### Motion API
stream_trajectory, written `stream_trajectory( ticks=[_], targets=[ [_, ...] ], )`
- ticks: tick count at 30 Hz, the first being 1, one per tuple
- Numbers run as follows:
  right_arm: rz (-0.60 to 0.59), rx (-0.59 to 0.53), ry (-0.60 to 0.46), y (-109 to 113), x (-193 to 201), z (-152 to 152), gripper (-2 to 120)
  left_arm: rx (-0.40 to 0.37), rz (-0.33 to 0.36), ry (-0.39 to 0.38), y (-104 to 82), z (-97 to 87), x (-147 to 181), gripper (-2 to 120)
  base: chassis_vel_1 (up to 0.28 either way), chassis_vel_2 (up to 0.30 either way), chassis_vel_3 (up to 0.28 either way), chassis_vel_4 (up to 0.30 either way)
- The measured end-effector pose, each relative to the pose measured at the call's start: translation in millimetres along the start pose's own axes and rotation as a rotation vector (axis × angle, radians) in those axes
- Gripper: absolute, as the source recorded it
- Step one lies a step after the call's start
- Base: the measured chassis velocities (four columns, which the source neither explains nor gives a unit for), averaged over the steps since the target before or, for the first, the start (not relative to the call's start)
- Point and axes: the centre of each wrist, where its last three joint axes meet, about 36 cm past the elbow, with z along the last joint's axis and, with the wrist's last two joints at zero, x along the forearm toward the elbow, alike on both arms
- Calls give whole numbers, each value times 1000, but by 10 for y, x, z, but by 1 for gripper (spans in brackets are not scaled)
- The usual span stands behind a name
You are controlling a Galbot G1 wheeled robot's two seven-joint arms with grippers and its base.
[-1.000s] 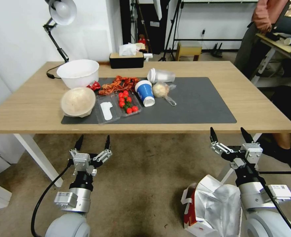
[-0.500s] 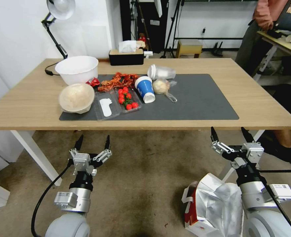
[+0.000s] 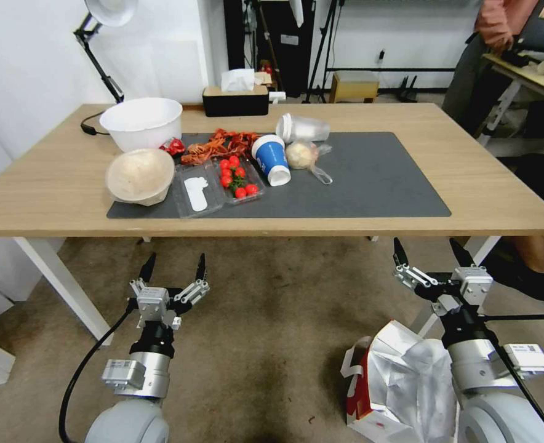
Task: Pick up the food delivery bag from the floor and place it on the table.
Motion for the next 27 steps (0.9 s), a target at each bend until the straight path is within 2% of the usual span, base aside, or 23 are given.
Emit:
stream_trajectory(
  ticks=[27],
  targets=[
    [-4,1,3,-30,-23,27,100,-3,4,7,-7,31,1,97,0,0,0,0]
  ],
)
